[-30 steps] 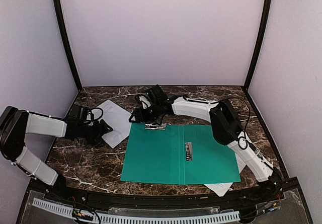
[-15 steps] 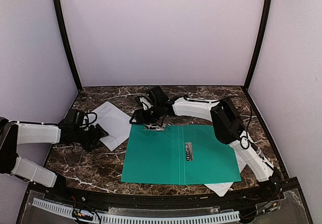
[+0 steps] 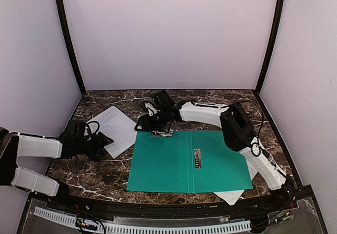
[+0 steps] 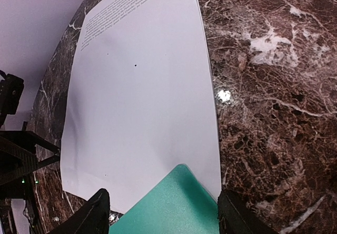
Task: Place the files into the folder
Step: Pick up the file from the center of the board.
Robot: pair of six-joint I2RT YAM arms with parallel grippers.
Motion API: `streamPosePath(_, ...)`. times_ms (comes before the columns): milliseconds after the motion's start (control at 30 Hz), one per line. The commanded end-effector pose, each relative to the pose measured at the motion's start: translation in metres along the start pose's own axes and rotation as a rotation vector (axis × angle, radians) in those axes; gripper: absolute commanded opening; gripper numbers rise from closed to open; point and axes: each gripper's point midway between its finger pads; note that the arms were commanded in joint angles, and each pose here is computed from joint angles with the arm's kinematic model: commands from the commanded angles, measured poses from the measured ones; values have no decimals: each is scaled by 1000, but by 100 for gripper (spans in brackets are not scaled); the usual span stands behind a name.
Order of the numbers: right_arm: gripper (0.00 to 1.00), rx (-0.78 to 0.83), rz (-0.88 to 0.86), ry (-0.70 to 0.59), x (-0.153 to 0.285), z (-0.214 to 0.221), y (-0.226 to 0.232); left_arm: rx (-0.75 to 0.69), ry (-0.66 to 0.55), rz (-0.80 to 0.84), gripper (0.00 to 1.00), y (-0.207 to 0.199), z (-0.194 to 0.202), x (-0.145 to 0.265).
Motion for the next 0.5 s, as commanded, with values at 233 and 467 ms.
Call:
streamPosePath(233, 65, -26, -14, 60, -12, 22, 7, 173, 80, -55, 67, 40, 31, -12)
streamPosePath(467, 65, -21, -9, 60, -9, 24, 6, 141, 35, -33, 58, 31, 21, -9)
Point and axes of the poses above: each gripper's point midway between its finger pads, its own x axis back along the fingers, its own y axis along the line the jaws close on, z = x × y, and after that the axes turned 5 degrees about -x, right-handed
